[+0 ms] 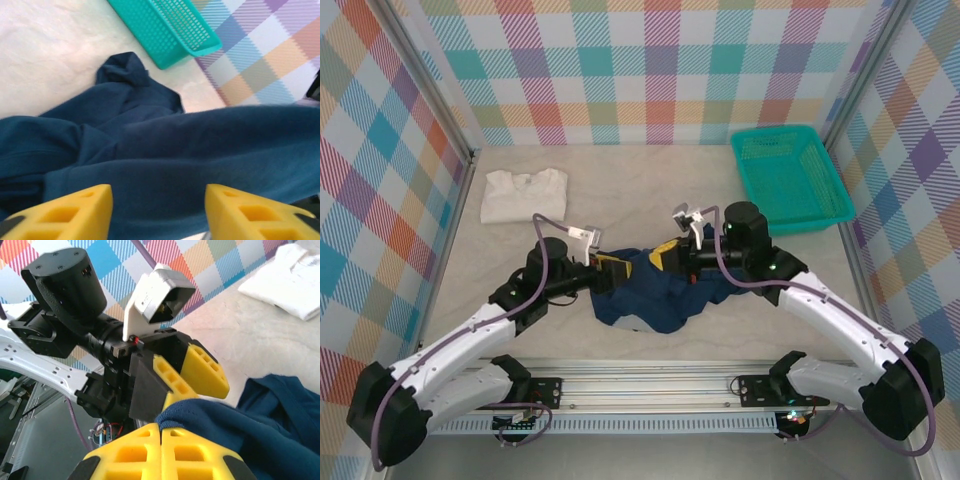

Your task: Fold the inside-out t-shirt

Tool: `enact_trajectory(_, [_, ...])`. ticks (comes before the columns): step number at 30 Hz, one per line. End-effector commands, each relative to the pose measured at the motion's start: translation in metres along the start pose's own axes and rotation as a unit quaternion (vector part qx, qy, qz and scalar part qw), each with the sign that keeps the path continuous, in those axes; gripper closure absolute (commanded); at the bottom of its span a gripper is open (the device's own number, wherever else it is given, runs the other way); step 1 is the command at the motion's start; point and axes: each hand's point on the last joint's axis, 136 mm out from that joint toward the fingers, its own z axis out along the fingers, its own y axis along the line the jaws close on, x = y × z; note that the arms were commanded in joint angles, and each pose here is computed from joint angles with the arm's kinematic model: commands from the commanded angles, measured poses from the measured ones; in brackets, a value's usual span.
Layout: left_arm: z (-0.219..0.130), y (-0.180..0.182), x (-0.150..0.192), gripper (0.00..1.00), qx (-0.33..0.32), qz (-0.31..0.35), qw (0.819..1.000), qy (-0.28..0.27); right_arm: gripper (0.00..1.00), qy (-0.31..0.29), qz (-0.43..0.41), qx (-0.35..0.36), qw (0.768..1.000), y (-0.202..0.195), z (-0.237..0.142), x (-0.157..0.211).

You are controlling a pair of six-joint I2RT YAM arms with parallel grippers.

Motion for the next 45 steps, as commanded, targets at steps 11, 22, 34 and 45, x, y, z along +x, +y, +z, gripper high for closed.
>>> enact_trajectory(11, [-0.017,-0.057,-0.014,0.25,0.073,0.151,0.986,-0.018,1.00,0.008,0.047,-0.004,0.999,0.001,0.016,-0.013])
enact_trajectory(22, [0.019,-0.013,0.033,0.99,0.019,0.096,0.994,0.049,0.70,0.028,0.076,0.025,0.996,-0.012,0.011,0.020])
enact_trajectory(34, [-0.004,0.068,0.140,0.87,-0.081,-0.051,0.991,0.098,0.60,0.147,0.188,0.246,0.939,-0.106,0.039,0.110])
enact_trajectory(45, [-0.036,0.067,0.104,0.36,-0.142,-0.029,0.988,0.060,0.55,0.248,0.184,0.303,0.902,-0.119,0.054,0.171])
